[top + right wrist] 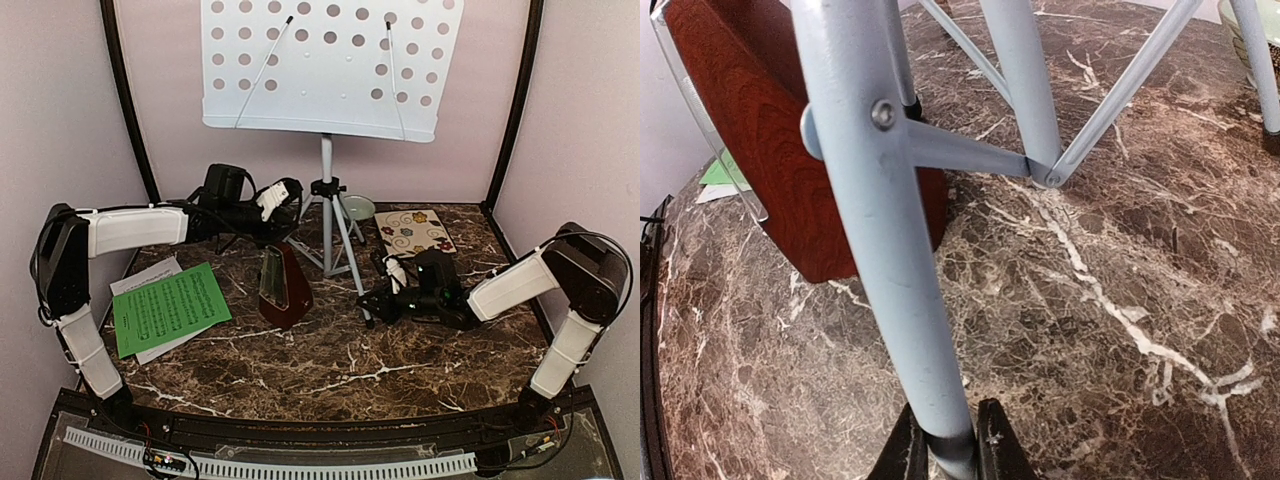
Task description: Set up the instrument practice props
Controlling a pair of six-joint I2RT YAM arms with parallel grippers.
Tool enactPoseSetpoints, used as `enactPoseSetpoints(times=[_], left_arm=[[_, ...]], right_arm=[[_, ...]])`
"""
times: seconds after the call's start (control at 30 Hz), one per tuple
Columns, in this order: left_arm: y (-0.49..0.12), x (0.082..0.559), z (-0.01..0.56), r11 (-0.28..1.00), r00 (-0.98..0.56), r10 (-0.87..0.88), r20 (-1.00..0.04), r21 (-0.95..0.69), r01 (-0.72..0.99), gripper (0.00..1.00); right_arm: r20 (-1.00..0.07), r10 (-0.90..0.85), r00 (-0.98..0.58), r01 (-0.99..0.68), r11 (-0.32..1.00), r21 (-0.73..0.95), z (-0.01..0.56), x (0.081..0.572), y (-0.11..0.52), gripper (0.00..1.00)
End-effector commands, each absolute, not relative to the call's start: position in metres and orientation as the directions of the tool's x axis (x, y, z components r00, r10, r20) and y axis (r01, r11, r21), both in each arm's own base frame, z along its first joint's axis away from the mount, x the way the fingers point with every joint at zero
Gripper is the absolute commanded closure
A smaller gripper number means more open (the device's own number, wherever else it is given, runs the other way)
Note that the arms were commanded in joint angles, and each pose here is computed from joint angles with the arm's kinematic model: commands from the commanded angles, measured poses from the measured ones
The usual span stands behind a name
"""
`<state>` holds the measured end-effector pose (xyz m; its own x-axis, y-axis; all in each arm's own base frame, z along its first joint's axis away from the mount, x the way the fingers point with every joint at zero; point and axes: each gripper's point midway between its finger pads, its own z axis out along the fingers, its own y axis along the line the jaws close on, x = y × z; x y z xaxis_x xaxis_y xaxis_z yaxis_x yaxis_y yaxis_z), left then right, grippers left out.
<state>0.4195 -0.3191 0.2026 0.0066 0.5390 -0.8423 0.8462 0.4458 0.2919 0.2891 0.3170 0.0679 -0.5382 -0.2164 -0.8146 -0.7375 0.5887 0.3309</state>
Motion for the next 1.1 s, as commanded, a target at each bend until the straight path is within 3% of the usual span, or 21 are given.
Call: enactPoseSetpoints(times=[0.0,0.17,0.33,0.37,0.43,0.53,0.63,0.7,0.8,0.97,1.07], left_arm=[[-0.26,0.466,0.253,0.62,0.015,0.519,-0.854,0.389,0.681,1.0],[-0.269,0.459,0.247,0.622,-0.005,0.429,-0.903,0.291,0.727,1.0],[-0.268,0.463,0.231,0.61,-0.034,0.474,-0.88,0.299,0.734,1.0],[-0.269,0.461,0.231,0.604,-0.035,0.47,-0.882,0.292,0.741,0.98],[-0.275,0.453,0.239,0.594,-0.023,0.434,-0.9,0.267,0.759,0.84],[-0.284,0.44,0.259,0.574,0.013,0.366,-0.931,0.236,0.784,0.62],[-0.296,0.425,0.27,0.54,0.038,0.342,-0.939,0.229,0.81,0.45],[-0.303,0.419,0.27,0.522,0.04,0.346,-0.938,0.227,0.822,0.38],[-0.306,0.417,0.268,0.519,0.031,0.364,-0.931,0.23,0.823,0.37],[-0.302,0.414,0.277,0.54,0.033,0.345,-0.938,0.228,0.81,0.39],[-0.294,0.408,0.286,0.575,0.029,0.315,-0.949,0.215,0.789,0.36]], right_arm=[[-0.582,-0.272,-0.767,-0.548,0.749,0.372,-0.006,0.264,0.27,1.0],[-0.583,-0.268,-0.767,-0.549,0.745,0.38,-0.006,0.264,0.272,1.0],[-0.559,-0.285,-0.778,-0.545,0.748,0.378,-0.015,0.256,0.267,1.0],[-0.56,-0.285,-0.778,-0.549,0.742,0.384,-0.014,0.255,0.268,1.0],[-0.572,-0.291,-0.767,-0.572,0.714,0.404,-0.007,0.255,0.277,1.0],[-0.631,-0.296,-0.717,-0.625,0.675,0.393,0.017,0.261,0.297,0.79],[-0.688,-0.281,-0.67,-0.666,0.637,0.388,0.046,0.266,0.315,0.47],[-0.718,-0.26,-0.646,-0.681,0.622,0.386,0.065,0.27,0.321,0.34],[-0.749,-0.247,-0.615,-0.692,0.624,0.363,0.086,0.277,0.323,0.26],[-0.817,-0.208,-0.538,-0.731,0.598,0.329,0.136,0.283,0.328,0.24],[-0.852,-0.18,-0.493,-0.751,0.582,0.311,0.159,0.283,0.327,0.18]])
